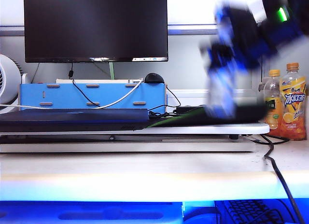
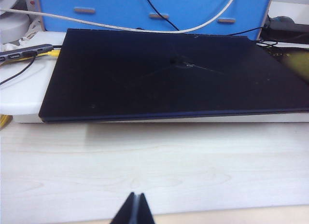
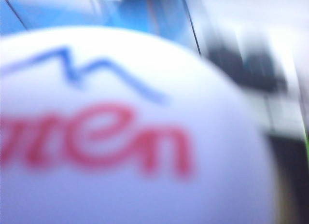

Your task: Pick up the mineral water bottle and place it on the laptop.

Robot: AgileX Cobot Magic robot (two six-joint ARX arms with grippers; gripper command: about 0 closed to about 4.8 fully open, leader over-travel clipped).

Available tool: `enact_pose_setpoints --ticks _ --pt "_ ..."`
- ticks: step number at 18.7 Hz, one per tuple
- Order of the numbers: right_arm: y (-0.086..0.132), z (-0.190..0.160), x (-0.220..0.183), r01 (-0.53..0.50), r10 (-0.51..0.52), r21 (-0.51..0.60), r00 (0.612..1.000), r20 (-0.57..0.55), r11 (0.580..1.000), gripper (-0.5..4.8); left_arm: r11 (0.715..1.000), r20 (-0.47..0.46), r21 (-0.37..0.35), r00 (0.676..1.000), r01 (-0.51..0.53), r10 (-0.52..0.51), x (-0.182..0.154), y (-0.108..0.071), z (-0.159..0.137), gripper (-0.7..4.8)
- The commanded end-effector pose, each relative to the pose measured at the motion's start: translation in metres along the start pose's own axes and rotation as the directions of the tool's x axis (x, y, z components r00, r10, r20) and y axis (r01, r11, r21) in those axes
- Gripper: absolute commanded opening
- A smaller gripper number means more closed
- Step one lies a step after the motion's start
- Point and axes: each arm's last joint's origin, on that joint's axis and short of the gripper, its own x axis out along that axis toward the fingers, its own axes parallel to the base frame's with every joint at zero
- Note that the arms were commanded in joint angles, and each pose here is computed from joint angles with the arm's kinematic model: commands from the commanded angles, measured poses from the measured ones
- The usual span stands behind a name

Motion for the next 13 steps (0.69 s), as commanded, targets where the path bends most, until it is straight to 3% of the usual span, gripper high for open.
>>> enact_pose_setpoints --ticks 1,6,8,13 --pt "0.004 0.060 0.011 -0.106 0.108 -0.036 0.992 0.064 0.994 0.00 1.000 -0.004 0.001 1.000 0.006 -0.006 0.000 0.000 0.000 -0.02" --pt "0.014 0.106 0.042 -0.239 0.248 -0.082 0.962 0.114 0.967 0.00 1.000 -0.005 0.001 1.000 0.006 -0.006 0.000 0.000 0.000 -0.02" --pt "0.027 0.113 0.062 -0.363 0.373 -0.100 0.921 0.113 0.926 0.00 1.000 -0.004 0.001 1.000 0.004 -0.004 0.000 0.000 0.000 -0.02" --pt "0.066 0.113 0.101 -0.447 0.458 -0.112 0.883 0.104 0.887 0.00 1.000 -0.004 0.001 1.000 0.006 -0.006 0.000 0.000 0.000 -0.02"
